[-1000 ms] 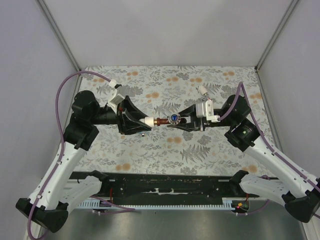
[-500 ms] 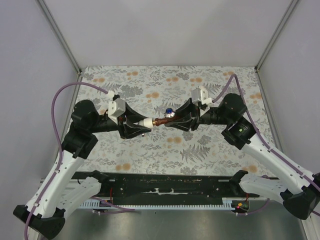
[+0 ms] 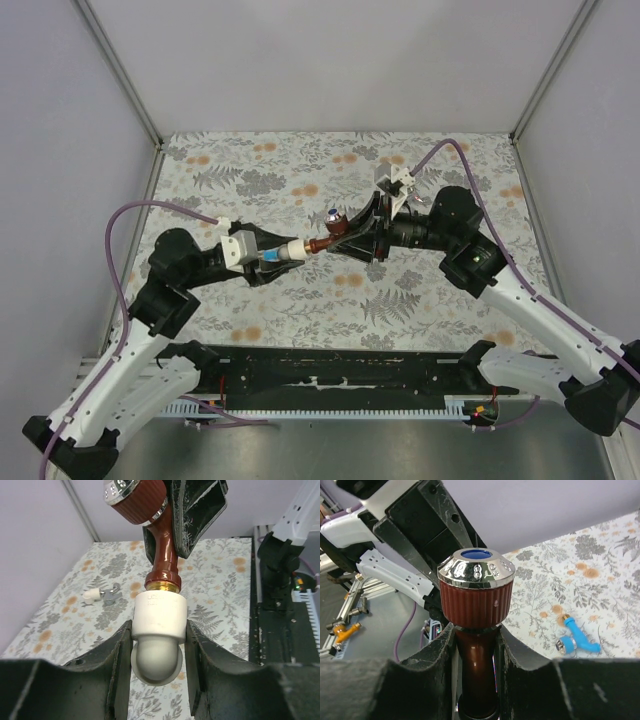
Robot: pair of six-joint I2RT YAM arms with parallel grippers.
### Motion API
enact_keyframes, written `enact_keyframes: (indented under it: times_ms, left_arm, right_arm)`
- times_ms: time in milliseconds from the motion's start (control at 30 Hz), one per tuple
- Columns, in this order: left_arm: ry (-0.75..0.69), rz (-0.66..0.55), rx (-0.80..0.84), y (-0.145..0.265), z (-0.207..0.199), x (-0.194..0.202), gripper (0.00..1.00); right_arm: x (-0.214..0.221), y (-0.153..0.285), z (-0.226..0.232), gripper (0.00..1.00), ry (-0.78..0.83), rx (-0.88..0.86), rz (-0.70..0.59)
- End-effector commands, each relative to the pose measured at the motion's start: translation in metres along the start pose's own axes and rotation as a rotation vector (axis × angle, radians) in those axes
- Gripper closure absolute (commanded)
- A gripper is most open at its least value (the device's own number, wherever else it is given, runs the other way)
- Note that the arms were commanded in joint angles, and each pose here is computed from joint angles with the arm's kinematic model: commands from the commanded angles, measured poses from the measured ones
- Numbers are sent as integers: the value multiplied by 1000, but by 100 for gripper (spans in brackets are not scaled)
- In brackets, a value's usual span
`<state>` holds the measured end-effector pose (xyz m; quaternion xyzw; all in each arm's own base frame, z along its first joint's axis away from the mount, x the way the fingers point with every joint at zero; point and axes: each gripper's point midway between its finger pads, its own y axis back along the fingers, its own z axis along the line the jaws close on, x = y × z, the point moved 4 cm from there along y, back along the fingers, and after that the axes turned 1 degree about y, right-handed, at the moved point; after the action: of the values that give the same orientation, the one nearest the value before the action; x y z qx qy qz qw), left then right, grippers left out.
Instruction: Install the water faucets
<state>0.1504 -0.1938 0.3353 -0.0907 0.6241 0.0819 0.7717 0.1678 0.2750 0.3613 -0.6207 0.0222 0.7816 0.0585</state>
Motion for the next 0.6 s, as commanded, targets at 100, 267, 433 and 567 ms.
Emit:
enact_keyframes:
  times_ms: [100,267,433,567]
  left_arm:
    - [-329,-56,-190,-4,21,-18,98]
    - [-438,-90,-308,-3,30,-14,98]
    - [-553,-49,-421,-7,41,-4,98]
    - [-682,-25,-453,-19,37,10,98]
  right_arm:
    - [7,-4,-7,100,-310,142,46]
    - [14,-7,-16,100,-489,232,49]
    - [29,-8,-33,100,-664,393,56]
    - [46,-11,-47,100,-822,495,50]
